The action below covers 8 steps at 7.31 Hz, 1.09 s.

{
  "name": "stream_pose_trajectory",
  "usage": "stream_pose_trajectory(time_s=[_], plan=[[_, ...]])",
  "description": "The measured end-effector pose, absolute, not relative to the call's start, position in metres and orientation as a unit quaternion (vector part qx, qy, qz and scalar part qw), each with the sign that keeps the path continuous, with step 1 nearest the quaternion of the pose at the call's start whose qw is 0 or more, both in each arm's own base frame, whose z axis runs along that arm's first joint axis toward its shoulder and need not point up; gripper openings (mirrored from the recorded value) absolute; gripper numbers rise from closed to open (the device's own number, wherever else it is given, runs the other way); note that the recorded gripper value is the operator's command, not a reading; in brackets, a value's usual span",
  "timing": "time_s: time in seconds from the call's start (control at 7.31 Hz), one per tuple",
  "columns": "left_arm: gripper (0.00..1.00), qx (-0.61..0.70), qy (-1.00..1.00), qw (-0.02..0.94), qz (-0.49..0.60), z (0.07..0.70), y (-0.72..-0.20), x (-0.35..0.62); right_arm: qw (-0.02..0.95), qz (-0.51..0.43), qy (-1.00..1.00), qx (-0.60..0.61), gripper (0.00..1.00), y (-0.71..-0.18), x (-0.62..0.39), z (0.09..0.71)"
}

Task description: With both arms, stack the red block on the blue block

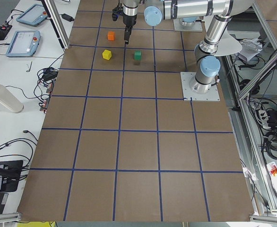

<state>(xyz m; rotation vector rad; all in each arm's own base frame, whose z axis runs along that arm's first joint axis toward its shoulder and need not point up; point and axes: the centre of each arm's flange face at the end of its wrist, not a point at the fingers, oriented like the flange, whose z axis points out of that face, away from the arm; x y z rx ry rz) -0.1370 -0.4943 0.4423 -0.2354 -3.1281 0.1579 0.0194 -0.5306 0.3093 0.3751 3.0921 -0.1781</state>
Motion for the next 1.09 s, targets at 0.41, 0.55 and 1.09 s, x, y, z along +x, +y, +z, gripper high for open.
stream_pose_trajectory(time_s=[0.41,0.55,1.09], plan=[[1.00,-0.078,-0.995,-0.001,0.059,0.456,-0.506,-0.139,0.007,-0.025,0.998,0.059,1.00,-0.549,0.069,0.404],[1.00,-0.080,-0.995,-0.001,0.066,0.465,-0.510,-0.143,0.001,-0.030,0.999,0.035,1.00,-0.531,0.106,0.434],[1.00,-0.081,-0.996,0.004,0.048,0.499,-0.519,-0.157,-0.012,-0.033,0.999,0.030,1.00,-0.500,0.131,0.476]])
